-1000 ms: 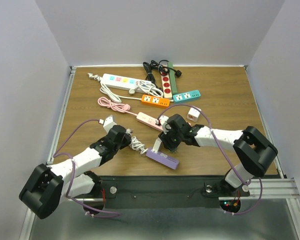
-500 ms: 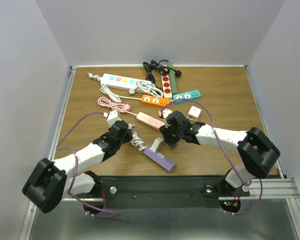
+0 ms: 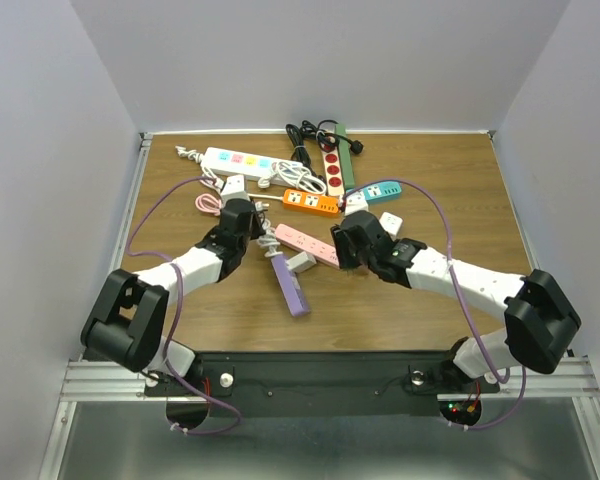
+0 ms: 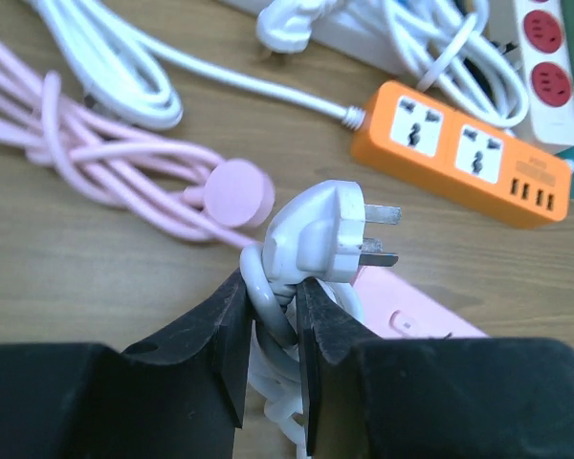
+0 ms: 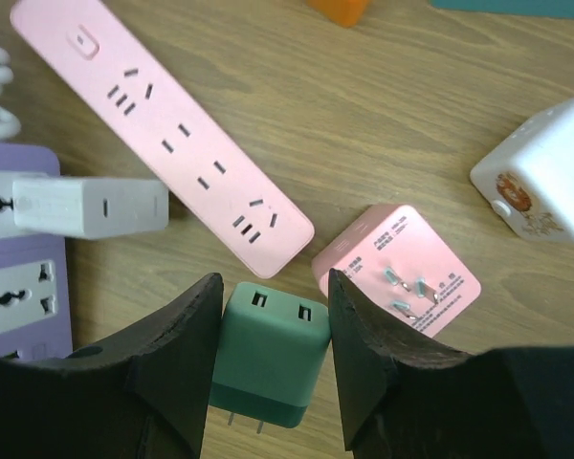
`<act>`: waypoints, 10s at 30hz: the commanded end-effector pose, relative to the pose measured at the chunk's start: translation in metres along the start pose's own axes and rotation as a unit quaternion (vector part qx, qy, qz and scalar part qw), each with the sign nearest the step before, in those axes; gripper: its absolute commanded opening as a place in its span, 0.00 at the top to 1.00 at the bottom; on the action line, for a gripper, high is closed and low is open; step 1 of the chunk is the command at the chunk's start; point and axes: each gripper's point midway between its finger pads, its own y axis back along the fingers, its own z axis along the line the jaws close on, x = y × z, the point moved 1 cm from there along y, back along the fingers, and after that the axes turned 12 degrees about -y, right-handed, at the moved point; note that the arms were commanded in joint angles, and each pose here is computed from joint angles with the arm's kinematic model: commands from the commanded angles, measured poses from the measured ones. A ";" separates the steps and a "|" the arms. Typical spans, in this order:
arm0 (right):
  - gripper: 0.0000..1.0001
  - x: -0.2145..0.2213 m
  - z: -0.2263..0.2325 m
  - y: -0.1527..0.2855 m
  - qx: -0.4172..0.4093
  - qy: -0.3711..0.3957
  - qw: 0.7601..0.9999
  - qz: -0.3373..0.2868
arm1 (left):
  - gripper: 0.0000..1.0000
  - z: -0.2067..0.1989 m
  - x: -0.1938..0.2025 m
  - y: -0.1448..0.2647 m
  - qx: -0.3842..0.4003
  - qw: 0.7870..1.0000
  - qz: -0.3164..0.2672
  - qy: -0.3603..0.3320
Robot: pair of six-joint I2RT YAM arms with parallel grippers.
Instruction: Insert the plug
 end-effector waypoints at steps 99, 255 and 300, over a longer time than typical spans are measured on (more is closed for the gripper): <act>0.49 -0.059 0.114 0.181 -0.631 0.100 0.769 0.017 | 1.00 -0.163 -0.051 0.248 0.651 0.741 -0.150 -0.065; 1.00 0.058 0.103 0.011 -0.300 -0.219 0.925 0.080 | 0.93 -0.047 0.152 0.109 0.154 0.958 0.233 0.060; 1.00 0.052 0.112 0.005 -0.253 -0.168 0.952 0.048 | 0.96 -0.046 0.151 0.113 0.154 0.959 0.229 0.065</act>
